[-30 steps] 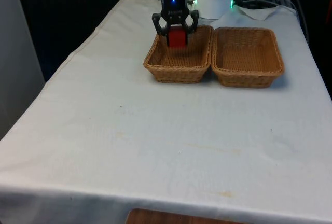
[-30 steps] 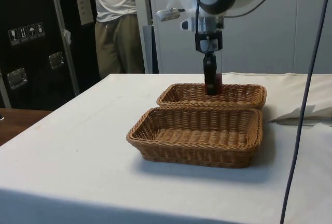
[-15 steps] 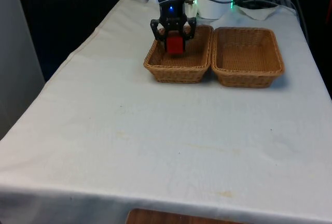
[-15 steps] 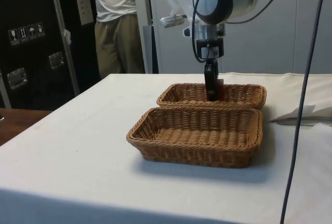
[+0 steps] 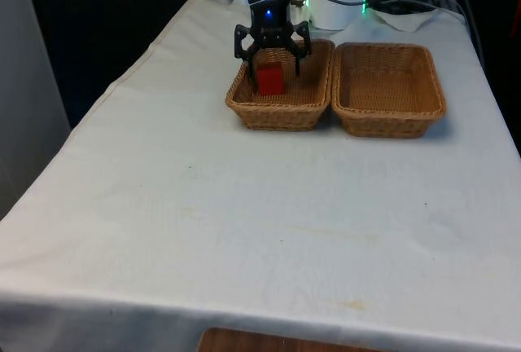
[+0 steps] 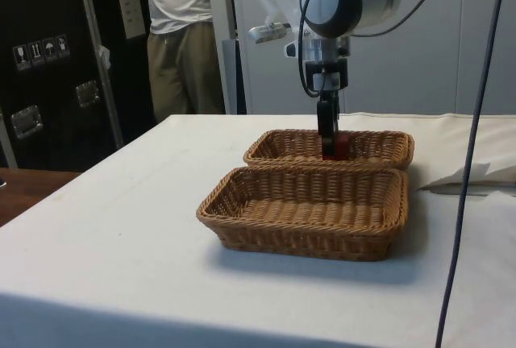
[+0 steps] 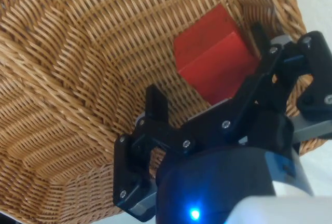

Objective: Pick up the red cube and place it into the right basket.

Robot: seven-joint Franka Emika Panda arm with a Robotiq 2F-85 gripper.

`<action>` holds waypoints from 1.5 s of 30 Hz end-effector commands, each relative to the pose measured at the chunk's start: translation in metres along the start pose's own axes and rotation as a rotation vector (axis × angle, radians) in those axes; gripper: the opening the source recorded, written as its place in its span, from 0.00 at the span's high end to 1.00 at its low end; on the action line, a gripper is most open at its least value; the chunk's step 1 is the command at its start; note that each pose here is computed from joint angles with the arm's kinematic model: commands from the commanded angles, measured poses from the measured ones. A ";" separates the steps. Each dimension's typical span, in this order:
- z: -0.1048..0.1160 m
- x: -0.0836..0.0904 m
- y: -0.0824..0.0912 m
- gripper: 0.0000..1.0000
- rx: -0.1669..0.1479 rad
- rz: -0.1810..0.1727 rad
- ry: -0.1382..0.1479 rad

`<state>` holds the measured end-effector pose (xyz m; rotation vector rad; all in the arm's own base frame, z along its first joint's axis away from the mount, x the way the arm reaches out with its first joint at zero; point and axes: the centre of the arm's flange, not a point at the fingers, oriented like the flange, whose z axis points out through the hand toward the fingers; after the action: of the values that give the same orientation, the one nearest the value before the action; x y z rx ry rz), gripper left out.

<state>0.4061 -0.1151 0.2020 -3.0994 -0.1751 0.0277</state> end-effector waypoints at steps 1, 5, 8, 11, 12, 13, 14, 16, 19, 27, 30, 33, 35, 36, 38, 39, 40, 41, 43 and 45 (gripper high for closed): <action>0.000 -0.001 -0.001 0.00 0.001 0.002 0.001; -0.001 0.000 -0.001 0.00 0.001 0.003 0.003; -0.007 0.006 -0.005 0.00 -0.001 0.006 0.012; -0.016 0.012 -0.011 0.00 0.002 0.011 0.026; -0.018 0.013 -0.012 0.00 0.002 0.011 0.030; -0.019 0.012 -0.014 0.00 0.014 0.006 0.040; -0.021 0.015 -0.014 0.00 0.003 0.011 0.034; -0.026 0.018 -0.017 0.00 0.003 0.011 0.039; -0.038 0.026 -0.025 0.00 0.003 0.010 0.048; -0.061 0.043 -0.035 0.00 0.000 0.012 0.060; -0.071 0.052 -0.040 0.00 -0.005 0.008 0.064; -0.077 0.056 -0.043 0.00 -0.006 0.007 0.063; -0.084 0.062 -0.046 0.00 -0.006 0.004 0.066; -0.086 0.064 -0.047 0.00 -0.008 0.002 0.066; -0.091 0.068 -0.049 0.00 -0.010 0.002 0.066; -0.090 0.067 -0.050 0.00 0.003 -0.001 0.073; -0.096 0.072 -0.051 0.00 -0.012 0.002 0.065; -0.096 0.072 -0.051 0.00 -0.012 0.002 0.065; -0.104 0.076 -0.053 0.00 -0.016 0.000 0.065; -0.109 0.078 -0.055 0.00 -0.017 -0.002 0.065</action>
<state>0.4806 -0.0555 0.3102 -3.0989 -0.1799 -0.0830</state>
